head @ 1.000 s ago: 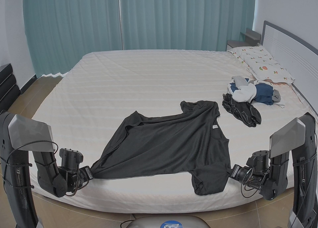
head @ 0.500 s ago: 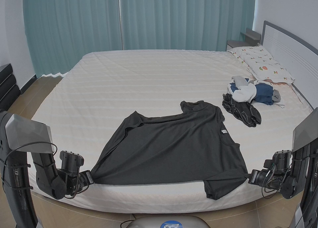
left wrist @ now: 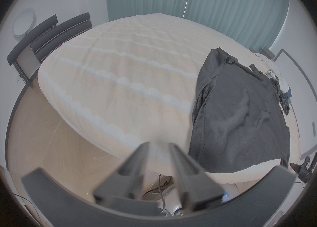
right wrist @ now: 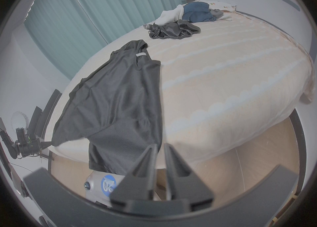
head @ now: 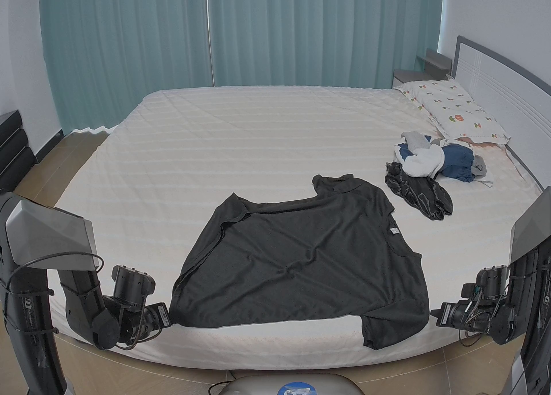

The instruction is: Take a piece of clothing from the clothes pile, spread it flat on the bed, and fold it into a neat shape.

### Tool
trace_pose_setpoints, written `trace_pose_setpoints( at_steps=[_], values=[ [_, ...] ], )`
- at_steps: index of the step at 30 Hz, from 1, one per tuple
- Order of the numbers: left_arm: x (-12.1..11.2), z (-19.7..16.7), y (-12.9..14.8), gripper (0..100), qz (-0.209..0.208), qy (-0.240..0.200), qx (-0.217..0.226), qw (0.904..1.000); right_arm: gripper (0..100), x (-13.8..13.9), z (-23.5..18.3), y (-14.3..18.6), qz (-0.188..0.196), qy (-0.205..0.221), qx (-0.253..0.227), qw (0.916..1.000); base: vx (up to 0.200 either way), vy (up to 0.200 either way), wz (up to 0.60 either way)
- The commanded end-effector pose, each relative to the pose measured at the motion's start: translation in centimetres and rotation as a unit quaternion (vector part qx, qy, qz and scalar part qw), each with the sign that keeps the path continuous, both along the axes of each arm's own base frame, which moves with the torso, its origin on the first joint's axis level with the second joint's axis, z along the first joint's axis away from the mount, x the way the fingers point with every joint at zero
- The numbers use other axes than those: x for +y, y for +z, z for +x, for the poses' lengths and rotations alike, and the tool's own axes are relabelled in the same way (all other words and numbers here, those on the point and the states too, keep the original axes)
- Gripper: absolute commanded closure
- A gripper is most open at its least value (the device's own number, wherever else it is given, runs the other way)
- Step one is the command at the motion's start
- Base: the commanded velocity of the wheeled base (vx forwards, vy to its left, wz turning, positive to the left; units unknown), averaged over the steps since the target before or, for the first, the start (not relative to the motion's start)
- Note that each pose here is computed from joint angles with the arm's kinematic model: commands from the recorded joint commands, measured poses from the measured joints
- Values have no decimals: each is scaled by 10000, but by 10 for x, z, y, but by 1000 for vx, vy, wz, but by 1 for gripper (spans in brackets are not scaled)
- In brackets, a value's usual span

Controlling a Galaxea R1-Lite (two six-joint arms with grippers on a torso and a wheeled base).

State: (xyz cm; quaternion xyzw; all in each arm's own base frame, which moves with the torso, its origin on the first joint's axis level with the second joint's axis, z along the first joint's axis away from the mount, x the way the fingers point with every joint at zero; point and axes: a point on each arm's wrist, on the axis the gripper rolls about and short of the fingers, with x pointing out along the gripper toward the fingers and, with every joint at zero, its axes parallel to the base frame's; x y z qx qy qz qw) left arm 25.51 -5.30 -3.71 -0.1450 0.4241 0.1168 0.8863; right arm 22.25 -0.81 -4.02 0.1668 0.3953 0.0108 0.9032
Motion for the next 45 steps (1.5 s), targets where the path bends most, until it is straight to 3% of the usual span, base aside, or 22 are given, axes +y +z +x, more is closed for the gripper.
trace_pose_setpoints(
  at_steps=[1, 7, 8, 11, 15, 26, 32, 38, 45],
  values=[
    [-2, 7, 2, 0, -83, 3, -139, 9999, 0, -1, 7, -4, 40, -66, -175, 9998, 0, 0, 0],
    [0, 20, 27, 0, -373, 176, -699, 9967, 0, -3, 18, 10, 263, -299, -678, 9969, 0, 0, 0],
    [2, 28, 42, 0, -595, 231, -1030, 9926, 0, -2, 25, 24, 580, -479, -981, 9923, 0, 0, 0],
    [-2, 37, 59, 0, -1047, 271, -1368, 9847, 0, 5, 27, 31, 944, -582, -1071, 9881, 0, 0, 0],
    [-5, 42, 61, 0, -1336, 107, -1396, 9811, 0, 13, 27, 29, 1052, -473, -981, 9885, 50, 0, 0],
    [-9, 61, 56, 0, -1488, 184, -1482, 9775, 0, 19, 29, 24, 1199, -490, -878, 9877, 36, 0, 0],
    [-3, 46, 50, 0, -1337, 285, -932, 9862, 0, 19, 28, 23, 1198, -485, -854, 9879, 0, 0, 0],
    [-5, 49, 68, 0, -1435, 229, -1210, 9820, 0, 21, 27, 23, 1199, -457, -835, 9882, 0, 0, 0],
    [-9, 63, 71, 0, -1465, 158, -1357, 9797, 0, 21, 27, 23, 1201, -441, -841, 9882, 29, -114, 0]
  ],
)
